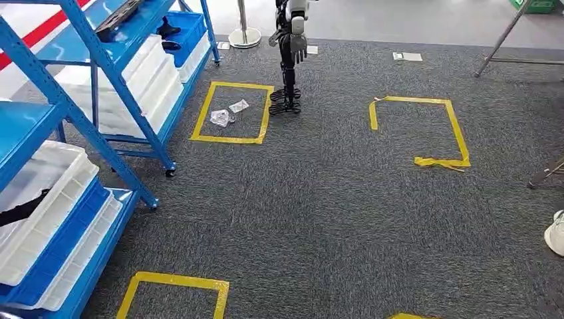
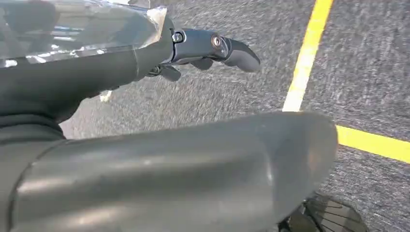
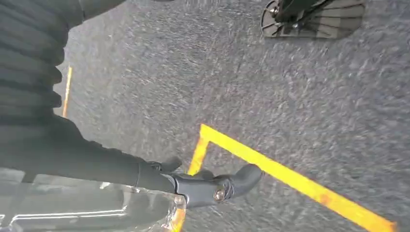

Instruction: Take the parts from the cabinet and place them on the table.

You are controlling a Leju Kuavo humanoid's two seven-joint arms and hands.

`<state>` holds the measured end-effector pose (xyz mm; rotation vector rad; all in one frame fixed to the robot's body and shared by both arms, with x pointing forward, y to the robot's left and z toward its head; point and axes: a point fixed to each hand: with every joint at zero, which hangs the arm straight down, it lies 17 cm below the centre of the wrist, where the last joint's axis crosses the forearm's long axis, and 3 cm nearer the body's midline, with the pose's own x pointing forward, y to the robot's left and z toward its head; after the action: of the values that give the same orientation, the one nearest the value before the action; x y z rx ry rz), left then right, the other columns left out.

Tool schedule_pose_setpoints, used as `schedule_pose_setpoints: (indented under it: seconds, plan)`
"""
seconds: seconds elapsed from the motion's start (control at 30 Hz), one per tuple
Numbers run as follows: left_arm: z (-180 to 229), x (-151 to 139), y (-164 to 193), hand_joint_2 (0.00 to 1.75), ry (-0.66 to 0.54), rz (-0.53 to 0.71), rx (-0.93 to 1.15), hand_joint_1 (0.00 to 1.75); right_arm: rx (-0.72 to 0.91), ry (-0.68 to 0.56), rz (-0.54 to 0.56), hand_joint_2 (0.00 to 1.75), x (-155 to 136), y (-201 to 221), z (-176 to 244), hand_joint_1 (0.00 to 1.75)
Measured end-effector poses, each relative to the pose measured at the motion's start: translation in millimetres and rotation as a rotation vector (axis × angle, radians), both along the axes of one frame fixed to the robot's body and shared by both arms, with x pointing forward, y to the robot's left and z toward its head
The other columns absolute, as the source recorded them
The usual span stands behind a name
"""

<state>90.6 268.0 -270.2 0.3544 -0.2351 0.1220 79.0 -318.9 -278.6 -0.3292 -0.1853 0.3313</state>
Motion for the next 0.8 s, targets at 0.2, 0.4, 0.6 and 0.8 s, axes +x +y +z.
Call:
schedule_pose_setpoints:
  seconds: [0.2, 0.4, 0.6, 0.8]
  plan:
    - [1, 5, 4, 0.0, -0.015, -0.019, 0.011, 0.0, 0.008, 0.033, -0.025, 1.75, -10, 2, -2, 0.0]
    - [3, 13, 9, 0.0, -0.038, -0.032, 0.028, 0.0, 0.013, 0.065, -0.044, 1.75, -12, 6, -2, 0.0]
    - [3, 11, 13, 0.0, -0.035, 0.004, 0.035, 0.0, 0.008, 0.032, -0.003, 1.75, -3, 12, -1, 0.0]
    - [2, 0, 18, 0.0, -0.019, 0.088, 0.042, 0.0, -0.004, 0.023, 0.085, 1.75, 5, 16, 0, 0.0]
